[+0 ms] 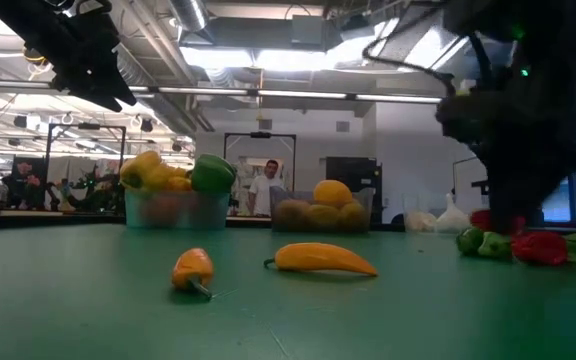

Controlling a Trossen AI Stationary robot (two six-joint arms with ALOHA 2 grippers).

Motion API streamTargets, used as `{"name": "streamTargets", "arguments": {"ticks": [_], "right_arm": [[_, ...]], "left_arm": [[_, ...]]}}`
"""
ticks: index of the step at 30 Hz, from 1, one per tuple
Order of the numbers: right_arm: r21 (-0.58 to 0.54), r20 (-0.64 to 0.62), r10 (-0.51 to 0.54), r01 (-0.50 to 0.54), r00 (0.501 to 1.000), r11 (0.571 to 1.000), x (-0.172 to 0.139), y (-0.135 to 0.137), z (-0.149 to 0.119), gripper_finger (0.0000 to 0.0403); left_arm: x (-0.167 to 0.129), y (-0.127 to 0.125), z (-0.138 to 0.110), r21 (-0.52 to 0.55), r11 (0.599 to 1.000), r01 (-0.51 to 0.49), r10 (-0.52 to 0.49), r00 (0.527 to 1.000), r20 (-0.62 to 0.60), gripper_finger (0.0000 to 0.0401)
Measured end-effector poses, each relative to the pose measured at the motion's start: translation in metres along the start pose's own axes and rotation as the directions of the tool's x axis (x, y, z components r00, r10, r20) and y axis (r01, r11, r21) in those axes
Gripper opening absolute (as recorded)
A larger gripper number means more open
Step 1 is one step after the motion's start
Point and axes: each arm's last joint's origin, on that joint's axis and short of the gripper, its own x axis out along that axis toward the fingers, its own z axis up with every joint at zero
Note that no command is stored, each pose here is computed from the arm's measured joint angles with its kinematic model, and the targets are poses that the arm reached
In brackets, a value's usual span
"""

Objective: Sort produce into baskets
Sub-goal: Put the red chili pepper into the dark blue bin

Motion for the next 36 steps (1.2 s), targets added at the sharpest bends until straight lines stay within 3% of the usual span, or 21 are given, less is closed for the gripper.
{"name": "streamTargets", "arguments": {"ticks": [5, 9, 12, 16, 21, 26, 30, 36], "right_arm": [[-0.010, 0.127, 0.114, -0.114, 0.985, 0.993, -0.017, 0.024, 0.014, 0.0042], [-0.145, 0.237, 0.290, -0.261, 0.927, 0.954, -0.030, 0.049, 0.038, 0.0043], [-0.262, 0.314, 0.370, -0.295, 0.875, 0.919, -0.032, 0.063, 0.061, 0.0043], [-0.465, 0.385, 0.498, -0.303, 0.777, 0.832, -0.028, 0.085, 0.092, 0.0044], [-0.625, 0.355, 0.646, -0.343, 0.676, 0.701, -0.014, 0.120, 0.128, 0.0044], [-0.732, 0.224, 0.757, -0.406, 0.614, 0.546, 0.005, 0.168, 0.152, 0.0044], [-0.816, 0.042, 0.847, -0.471, 0.530, 0.335, 0.018, 0.213, 0.155, 0.0044], [-0.870, -0.175, 0.893, -0.491, 0.414, 0.056, 0.037, 0.265, 0.139, 0.0044]], "left_arm": [[0.000, 0.000, 0.000, 0.000, 1.000, 0.000, 0.000, 1.000, 0.000, 0.0308], [0.000, 0.000, 0.000, -0.006, 1.000, 0.000, 0.000, 1.000, 0.000, 0.0308], [0.000, 0.000, 0.000, -0.013, 1.000, 0.000, 0.000, 1.000, 0.000, 0.0308], [0.000, 0.000, 0.000, -0.017, 1.000, 0.000, 0.000, 1.000, 0.001, 0.0308], [0.000, 0.000, 0.000, -0.018, 1.000, 0.000, 0.000, 1.000, 0.000, 0.0308], [0.000, 0.000, 0.000, -0.015, 1.000, -0.001, 0.001, 1.000, 0.001, 0.0308], [0.000, 0.000, 0.000, -0.003, 1.000, -0.004, 0.004, 1.000, 0.001, 0.0308], [0.000, 0.001, 0.000, -0.006, 1.000, -0.024, 0.024, 1.000, 0.003, 0.0308]]}}
